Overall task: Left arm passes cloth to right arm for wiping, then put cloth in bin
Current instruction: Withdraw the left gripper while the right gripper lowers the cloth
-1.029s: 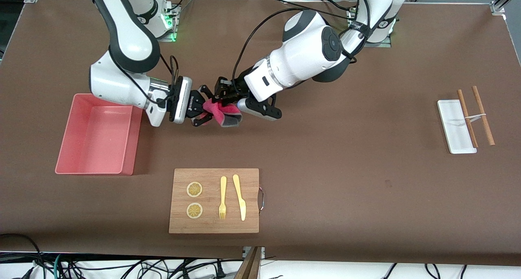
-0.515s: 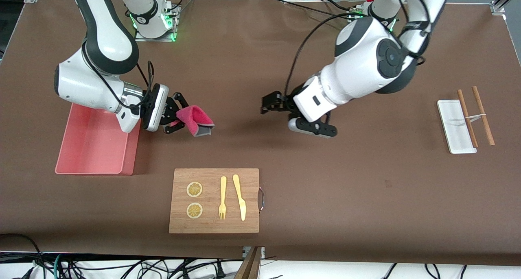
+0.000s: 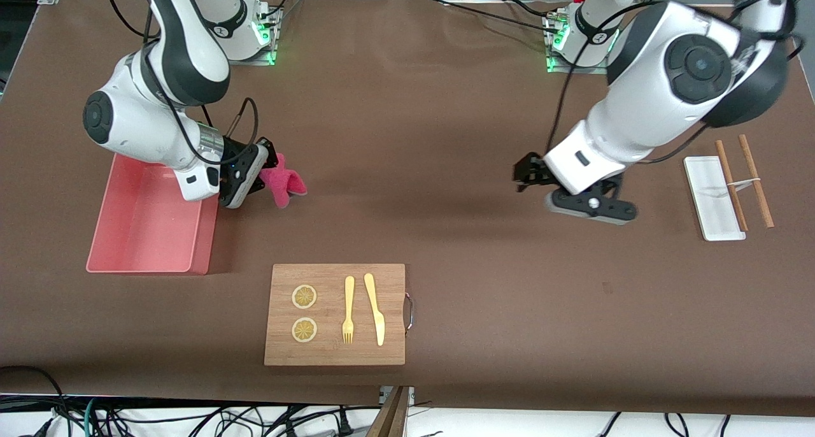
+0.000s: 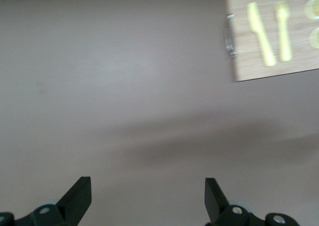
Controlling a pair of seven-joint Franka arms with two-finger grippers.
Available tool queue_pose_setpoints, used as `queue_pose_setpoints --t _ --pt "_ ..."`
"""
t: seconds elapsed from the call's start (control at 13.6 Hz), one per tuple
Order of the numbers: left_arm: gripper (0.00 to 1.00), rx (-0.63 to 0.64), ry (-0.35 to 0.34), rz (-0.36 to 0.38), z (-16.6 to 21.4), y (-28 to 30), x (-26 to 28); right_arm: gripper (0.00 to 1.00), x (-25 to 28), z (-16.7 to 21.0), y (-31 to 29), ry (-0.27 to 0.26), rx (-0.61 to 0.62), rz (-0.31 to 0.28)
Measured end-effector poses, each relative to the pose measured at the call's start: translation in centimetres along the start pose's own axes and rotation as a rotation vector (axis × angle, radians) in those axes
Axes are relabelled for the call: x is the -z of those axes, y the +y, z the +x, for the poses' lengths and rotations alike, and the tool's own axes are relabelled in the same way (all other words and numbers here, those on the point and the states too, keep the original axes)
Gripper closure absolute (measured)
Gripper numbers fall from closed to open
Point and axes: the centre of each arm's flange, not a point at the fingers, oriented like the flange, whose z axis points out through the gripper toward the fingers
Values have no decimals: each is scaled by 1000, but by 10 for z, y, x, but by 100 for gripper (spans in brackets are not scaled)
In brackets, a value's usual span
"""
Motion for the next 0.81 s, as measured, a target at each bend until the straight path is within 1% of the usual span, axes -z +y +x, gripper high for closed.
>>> queue_pose_setpoints --t 0.07,0.22,0.29,0.37,0.44,0.51,0.66,0.81 --pt "0 12 -6 45 -6 -14 12 96 -3 -5 2 -43 -73 -33" --pt "0 64 2 88 -18 -44 40 96 -11 -15 5 -115 -250 -102" --pt "0 99 10 98 -24 -63 51 96 -17 -21 6 -144 -336 -132" --pt "0 116 10 92 -32 -84 57 96 -24 -27 7 -168 -417 -155" --pt "0 107 9 81 -43 -104 61 96 -32 -32 9 -186 -485 -177" --pt "0 87 10 75 -56 -121 61 96 -41 -36 12 -193 -542 -200" --pt "0 65 -7 75 -82 -140 55 96 -65 -41 22 -185 -634 -232" --pt "0 59 -15 76 -92 -142 54 96 -92 -44 34 -174 -686 -246"
